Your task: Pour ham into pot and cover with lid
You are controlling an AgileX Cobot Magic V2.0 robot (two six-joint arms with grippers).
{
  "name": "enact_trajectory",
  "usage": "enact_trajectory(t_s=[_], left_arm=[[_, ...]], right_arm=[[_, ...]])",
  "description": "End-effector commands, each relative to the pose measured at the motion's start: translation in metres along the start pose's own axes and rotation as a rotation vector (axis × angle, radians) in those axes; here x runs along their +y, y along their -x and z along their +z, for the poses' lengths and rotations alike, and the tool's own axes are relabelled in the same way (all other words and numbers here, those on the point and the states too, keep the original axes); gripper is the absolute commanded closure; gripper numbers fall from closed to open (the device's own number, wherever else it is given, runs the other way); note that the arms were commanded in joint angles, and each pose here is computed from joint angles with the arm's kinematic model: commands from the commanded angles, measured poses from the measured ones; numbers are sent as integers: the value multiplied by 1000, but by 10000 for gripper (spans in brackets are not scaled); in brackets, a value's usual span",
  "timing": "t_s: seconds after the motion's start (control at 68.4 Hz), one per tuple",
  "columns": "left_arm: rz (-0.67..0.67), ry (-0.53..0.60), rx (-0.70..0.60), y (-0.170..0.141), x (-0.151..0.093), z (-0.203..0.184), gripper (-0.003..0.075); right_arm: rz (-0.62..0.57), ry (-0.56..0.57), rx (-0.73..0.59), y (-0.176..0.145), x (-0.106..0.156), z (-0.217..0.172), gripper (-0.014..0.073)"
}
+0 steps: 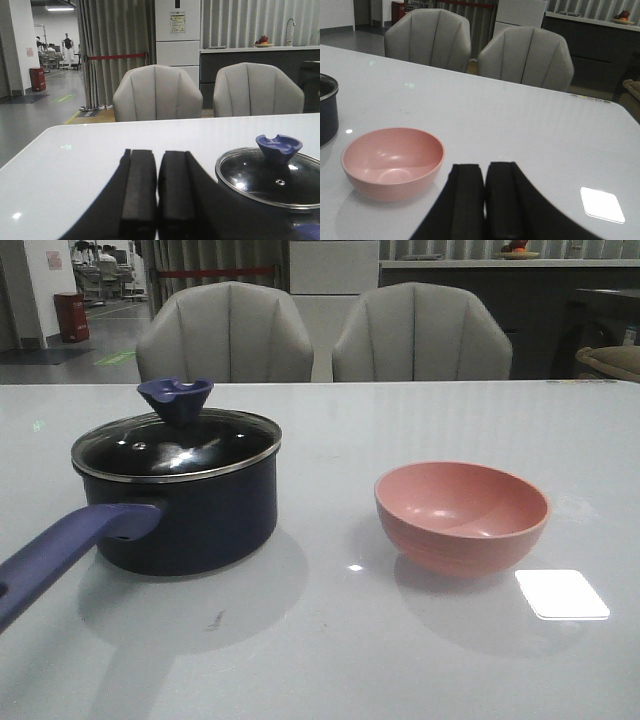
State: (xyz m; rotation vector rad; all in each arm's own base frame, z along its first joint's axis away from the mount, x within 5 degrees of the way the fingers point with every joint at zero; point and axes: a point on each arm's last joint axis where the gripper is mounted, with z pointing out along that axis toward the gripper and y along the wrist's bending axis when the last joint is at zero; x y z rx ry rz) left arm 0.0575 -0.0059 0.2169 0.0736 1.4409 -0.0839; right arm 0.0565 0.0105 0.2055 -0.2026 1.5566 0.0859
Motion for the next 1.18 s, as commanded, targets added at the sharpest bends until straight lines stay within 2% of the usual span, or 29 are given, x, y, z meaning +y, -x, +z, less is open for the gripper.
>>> enact_trajectory(t_s=[0.0,0.205,1.17], left_arm=[[-10,2,-49,-1,0,1,608],[-10,2,-49,-1,0,1,608],[-10,2,-49,-1,0,1,608]], right_arm=[[4,-43,-134,10,-3,-4,428],[21,-79,-115,6,-4,-3,428],[26,-78,-96,2,-4,-3,428]])
